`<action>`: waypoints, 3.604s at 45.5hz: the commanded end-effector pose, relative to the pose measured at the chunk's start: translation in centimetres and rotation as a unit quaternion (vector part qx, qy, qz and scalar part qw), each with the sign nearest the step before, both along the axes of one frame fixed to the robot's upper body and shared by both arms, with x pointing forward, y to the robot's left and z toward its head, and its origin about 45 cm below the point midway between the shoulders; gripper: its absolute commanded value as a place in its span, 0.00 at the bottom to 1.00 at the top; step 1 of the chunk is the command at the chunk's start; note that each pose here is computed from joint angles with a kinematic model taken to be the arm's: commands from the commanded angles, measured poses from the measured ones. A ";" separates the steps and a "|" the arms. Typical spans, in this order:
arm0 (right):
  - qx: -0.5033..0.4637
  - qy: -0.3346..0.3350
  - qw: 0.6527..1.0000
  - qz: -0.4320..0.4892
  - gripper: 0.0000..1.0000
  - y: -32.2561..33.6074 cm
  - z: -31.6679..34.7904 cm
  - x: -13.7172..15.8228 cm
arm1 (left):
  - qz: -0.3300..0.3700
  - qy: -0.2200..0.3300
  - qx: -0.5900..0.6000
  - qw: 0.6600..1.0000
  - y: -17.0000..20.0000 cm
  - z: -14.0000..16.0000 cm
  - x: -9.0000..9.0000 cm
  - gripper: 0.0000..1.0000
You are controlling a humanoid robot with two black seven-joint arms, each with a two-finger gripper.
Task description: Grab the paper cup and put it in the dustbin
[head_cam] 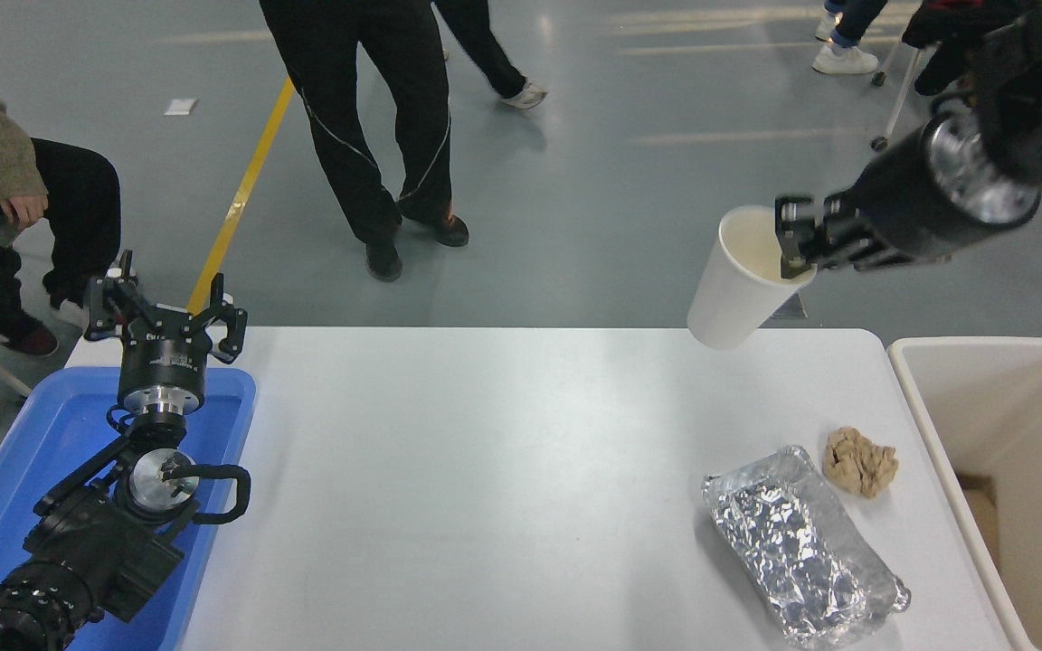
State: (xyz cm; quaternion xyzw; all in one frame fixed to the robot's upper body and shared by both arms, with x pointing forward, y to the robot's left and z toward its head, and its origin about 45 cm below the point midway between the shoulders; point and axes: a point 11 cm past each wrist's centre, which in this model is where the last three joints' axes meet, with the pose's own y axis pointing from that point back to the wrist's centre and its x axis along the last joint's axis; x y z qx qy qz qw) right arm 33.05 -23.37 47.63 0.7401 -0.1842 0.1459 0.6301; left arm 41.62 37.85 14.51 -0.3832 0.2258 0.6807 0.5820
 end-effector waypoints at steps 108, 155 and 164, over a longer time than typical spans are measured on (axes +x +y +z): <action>-0.046 -0.064 0.911 -0.404 1.00 -31.0 -32.1 1.2 | -0.004 -0.001 0.002 1.000 -0.1 0.1 0.1 0.99; 0.012 0.175 0.984 -0.044 1.00 -0.3 -7.4 -3.1 | -0.001 -0.001 0.001 1.000 0.0 0.0 0.0 0.99; 0.009 0.174 0.979 -0.111 1.00 -1.0 -6.5 -3.2 | -0.001 -0.001 0.001 1.000 0.0 0.0 0.0 0.99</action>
